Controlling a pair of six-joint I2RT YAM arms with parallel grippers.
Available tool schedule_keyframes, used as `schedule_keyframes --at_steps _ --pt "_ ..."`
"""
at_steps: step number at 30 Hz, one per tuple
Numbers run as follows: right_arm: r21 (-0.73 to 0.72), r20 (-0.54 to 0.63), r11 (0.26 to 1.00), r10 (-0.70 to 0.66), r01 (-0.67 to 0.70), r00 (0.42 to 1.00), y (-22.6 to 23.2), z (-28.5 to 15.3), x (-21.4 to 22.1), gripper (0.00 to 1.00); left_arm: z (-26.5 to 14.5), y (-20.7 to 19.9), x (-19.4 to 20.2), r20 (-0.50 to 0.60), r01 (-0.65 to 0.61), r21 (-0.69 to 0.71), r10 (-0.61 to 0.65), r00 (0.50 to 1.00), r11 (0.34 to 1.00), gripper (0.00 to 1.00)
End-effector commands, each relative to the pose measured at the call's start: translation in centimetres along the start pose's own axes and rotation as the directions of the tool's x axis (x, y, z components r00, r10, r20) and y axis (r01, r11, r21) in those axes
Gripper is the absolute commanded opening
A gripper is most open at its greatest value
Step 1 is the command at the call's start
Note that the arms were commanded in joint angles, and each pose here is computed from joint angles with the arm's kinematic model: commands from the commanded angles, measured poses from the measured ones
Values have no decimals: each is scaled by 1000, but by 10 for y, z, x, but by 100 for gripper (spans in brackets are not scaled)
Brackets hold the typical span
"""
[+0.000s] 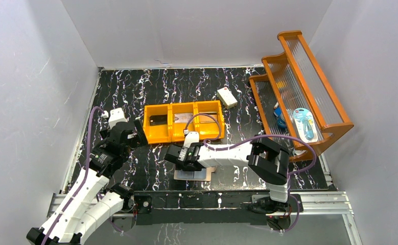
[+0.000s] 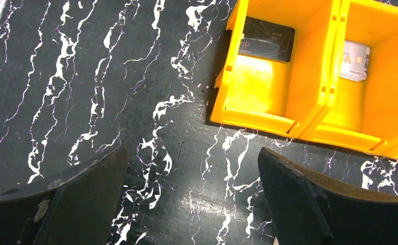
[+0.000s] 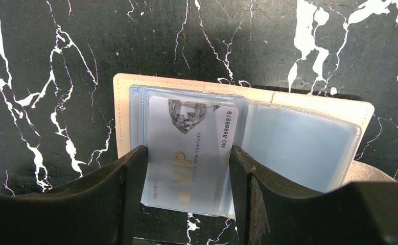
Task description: Take the credit cards out of the card holder
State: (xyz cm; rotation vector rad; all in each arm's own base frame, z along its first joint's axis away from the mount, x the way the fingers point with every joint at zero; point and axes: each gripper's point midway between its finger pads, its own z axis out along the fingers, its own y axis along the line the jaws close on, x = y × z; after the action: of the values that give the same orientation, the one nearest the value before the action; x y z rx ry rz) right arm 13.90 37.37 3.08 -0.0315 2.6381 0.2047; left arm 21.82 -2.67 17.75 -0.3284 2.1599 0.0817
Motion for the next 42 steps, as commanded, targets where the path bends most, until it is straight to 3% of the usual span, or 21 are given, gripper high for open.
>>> schedule_keyframes --at_steps 1,10,17,23,27,31,34,38,42 --pt "-26 11 1000 6 -5 1000 1 -3 -1 62 1 7 0 9 -6 -32 7 1000 999 98" --pt "-310 -32 948 67 -74 997 24 -21 -5 65 1 5 1 4 -9 -24 9 1000 1000 98" --pt "-413 -114 897 121 -158 986 20 -21 -1 64 1 0 3 -7 -8 3 8 1000 1000 98" --pt "-420 -166 881 161 -217 973 11 -16 4 65 -9 -37 18 -111 69 194 -48 993 979 98" --pt "-412 -183 880 176 -238 967 6 -15 5 64 -24 -87 52 -321 223 405 -90 943 887 93" --pt "-399 -194 882 185 -249 964 2 -13 6 64 -35 -110 87 -490 323 478 -58 870 817 89" --pt "-404 -205 879 185 -255 961 3 -12 7 65 -40 -116 107 -579 361 477 -22 815 801 85" --pt "-415 -221 873 178 -257 959 6 -12 8 66 -43 -114 129 -648 391 454 -4 761 801 83" --pt "-391 -238 884 170 -255 956 4 -8 11 68 -43 -114 133 -663 408 439 -18 748 800 83"
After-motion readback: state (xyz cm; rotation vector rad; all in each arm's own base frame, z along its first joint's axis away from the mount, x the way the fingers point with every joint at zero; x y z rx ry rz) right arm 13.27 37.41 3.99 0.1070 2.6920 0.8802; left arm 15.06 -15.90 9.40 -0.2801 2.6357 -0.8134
